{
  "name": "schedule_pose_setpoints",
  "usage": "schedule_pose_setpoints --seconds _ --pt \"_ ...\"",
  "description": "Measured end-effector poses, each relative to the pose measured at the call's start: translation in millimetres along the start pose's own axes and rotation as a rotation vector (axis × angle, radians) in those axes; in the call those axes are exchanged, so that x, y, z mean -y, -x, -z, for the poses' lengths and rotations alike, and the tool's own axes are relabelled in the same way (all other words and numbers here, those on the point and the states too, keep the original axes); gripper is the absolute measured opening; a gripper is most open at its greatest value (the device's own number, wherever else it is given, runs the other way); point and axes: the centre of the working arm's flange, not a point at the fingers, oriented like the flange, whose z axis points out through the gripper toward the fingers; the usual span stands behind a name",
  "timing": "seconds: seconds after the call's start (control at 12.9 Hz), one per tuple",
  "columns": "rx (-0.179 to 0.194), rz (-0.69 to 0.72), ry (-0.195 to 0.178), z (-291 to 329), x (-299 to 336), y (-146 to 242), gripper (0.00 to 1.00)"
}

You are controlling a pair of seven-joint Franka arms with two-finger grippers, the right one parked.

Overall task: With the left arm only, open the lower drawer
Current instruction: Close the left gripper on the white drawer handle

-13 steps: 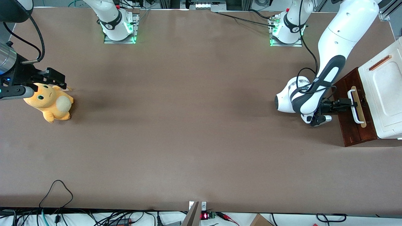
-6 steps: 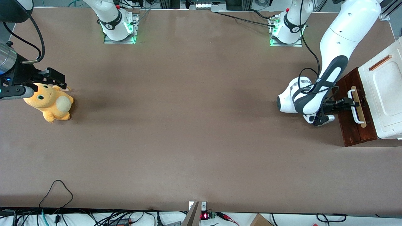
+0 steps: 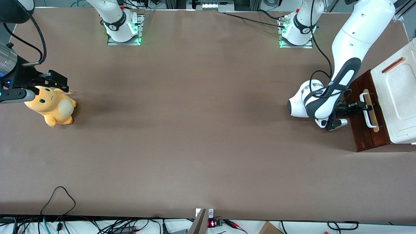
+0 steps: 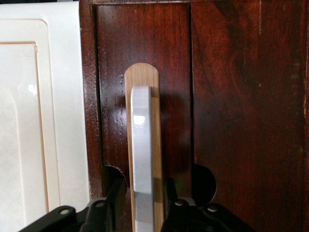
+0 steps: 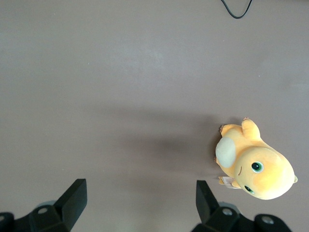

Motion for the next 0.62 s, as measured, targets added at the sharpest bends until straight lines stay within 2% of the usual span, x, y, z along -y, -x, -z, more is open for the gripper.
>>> schedule_pose_setpoints --seconds 0.62 --pt "0.004 -0.002 0.000 -2.3 -1.3 0.6 0.36"
